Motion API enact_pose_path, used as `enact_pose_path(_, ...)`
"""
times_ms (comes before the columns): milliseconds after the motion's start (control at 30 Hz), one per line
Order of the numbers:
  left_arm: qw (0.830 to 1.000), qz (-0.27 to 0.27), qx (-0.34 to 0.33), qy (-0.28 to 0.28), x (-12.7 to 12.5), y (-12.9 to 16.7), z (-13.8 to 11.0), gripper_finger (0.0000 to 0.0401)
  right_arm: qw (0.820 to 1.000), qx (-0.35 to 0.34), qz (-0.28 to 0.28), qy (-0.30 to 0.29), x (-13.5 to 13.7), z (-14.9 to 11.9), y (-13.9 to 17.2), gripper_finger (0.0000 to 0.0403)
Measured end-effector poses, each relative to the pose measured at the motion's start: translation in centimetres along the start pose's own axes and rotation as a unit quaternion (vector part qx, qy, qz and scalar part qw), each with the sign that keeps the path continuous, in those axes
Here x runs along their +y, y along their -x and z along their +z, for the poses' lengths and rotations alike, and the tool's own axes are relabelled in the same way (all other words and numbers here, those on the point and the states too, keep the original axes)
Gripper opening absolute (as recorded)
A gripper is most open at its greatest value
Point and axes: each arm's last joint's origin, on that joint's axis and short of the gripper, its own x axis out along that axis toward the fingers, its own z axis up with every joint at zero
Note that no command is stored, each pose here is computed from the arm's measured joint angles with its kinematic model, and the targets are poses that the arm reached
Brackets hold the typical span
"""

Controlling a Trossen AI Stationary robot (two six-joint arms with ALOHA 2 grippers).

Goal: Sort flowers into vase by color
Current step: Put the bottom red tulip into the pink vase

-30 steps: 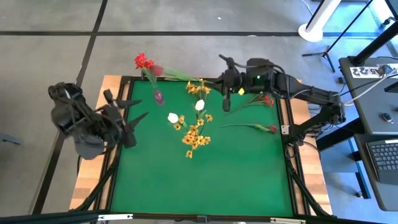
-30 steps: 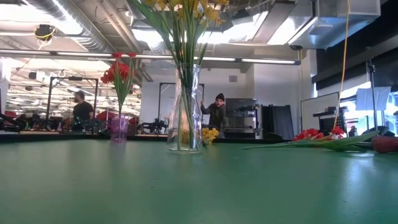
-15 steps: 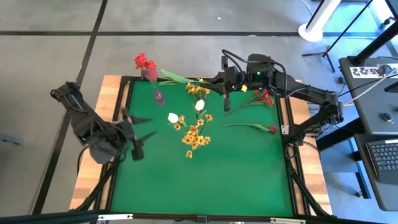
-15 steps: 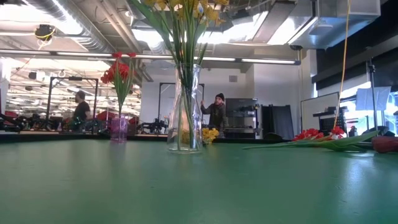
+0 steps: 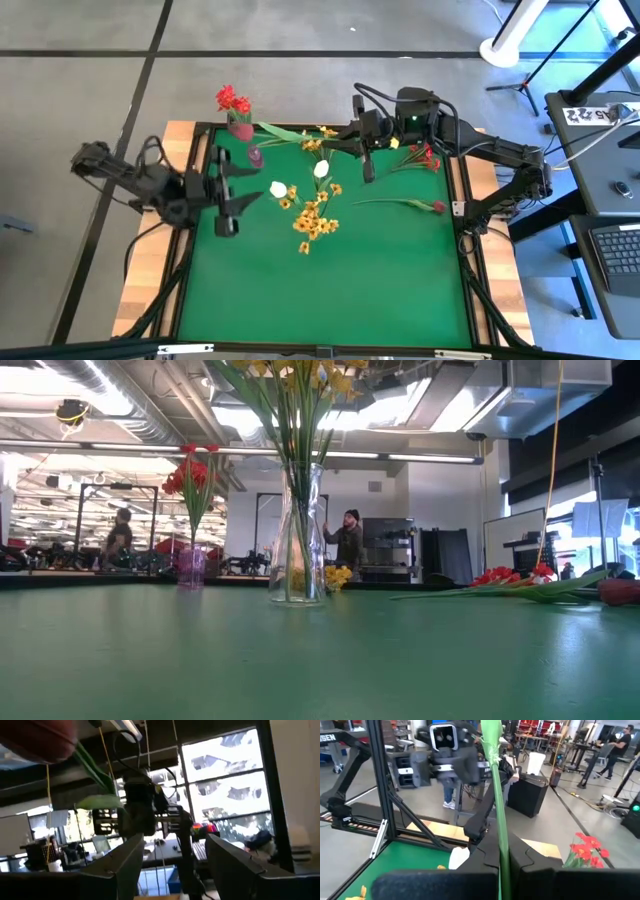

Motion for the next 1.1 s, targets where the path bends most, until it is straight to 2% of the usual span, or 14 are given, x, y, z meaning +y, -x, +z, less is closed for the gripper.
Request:
enact_pose_path(267, 0.999, -0.030, -0.015, 0.024, 2.2, -3.3, -2.6, 0.0207, 0.999, -0.032, 0.019, -0.006, 0.0, 0.5, -0.2, 0.0000)
enact_pose_path(533, 0.994, -0.017, -0.101, 0.022, 3.1, -5.9, -3.7, 0.0207, 0.999, -0.035, 0.018, -0.005, 0.0, 0.5, -0.2, 0.0000)
enact_pose_path(700, 0.991, -0.026, -0.125, 0.046, 3.6, -6.7, -4.5, 0.0207, 0.999, -0.030, 0.021, -0.011, -0.1, 0.2, -0.6, 0.0000)
enact_pose_path(1100, 0.987, 0.001, -0.143, 0.071, 4.6, -7.5, -5.3, 0.0207, 0.999, -0.012, 0.031, -0.022, -0.5, -1.4, -2.7, 0.0000)
